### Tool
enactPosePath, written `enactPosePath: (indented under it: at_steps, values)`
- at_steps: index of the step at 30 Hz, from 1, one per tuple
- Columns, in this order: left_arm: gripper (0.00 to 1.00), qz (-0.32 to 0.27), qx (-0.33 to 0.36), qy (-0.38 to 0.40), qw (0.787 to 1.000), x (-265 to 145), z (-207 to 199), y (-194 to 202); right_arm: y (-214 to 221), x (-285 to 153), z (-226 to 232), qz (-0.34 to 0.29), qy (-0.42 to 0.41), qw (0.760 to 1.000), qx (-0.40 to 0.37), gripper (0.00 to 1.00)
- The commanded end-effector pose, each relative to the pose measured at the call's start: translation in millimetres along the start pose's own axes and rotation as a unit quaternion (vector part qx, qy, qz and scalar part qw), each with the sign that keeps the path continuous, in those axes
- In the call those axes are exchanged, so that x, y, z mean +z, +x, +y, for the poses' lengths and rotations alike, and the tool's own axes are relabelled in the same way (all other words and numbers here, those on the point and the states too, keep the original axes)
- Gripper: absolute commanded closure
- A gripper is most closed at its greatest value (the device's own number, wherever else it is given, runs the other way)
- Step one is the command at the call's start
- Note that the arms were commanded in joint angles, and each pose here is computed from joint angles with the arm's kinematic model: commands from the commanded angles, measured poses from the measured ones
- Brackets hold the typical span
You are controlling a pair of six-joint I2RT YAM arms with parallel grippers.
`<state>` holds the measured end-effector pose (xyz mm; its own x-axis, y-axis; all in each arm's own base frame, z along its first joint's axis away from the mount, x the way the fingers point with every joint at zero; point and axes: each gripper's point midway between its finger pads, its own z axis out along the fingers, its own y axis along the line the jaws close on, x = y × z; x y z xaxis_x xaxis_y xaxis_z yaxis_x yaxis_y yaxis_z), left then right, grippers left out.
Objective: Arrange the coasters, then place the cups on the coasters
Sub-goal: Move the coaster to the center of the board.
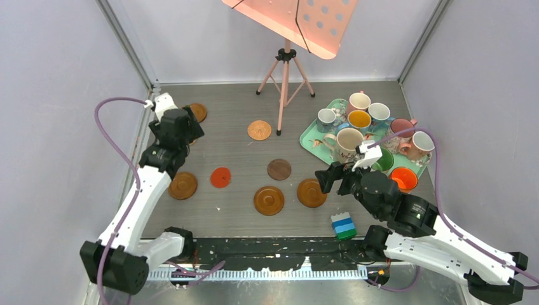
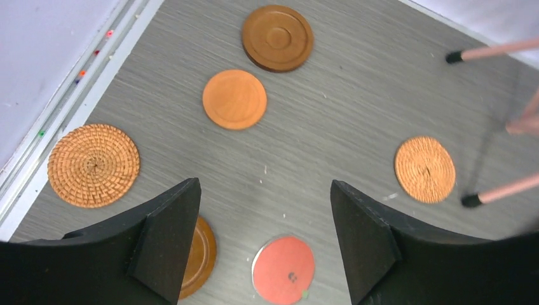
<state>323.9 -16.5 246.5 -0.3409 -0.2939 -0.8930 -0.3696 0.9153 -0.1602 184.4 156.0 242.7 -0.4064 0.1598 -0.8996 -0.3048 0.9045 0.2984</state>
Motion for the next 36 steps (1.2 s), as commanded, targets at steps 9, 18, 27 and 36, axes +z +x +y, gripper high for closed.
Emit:
enactPosePath:
  at_steps: [9,18,27,36]
  values:
    - [0.46,0.025,-0.131,-0.061,0.989,128.7,1.9,-19.5,0.0,-7.4,1.6,-0.027,-0.036,0.999,0.012,0.02]
    - [1.0,0.088,-0.267,-0.03,0.959,220.3,-3.1,-15.8,15.6,-5.1,0.7,-0.02,-0.045,0.998,0.034,0.01]
    - [1.0,0.156,-0.326,-0.031,0.932,282.0,-1.1,5.6,12.4,-0.1,-2.5,-0.02,-0.022,0.999,0.027,0.01]
    - [1.0,0.227,-0.357,-0.042,0.905,292.4,-8.5,50.0,9.9,6.9,-1.4,-0.02,-0.008,0.999,0.028,0.01]
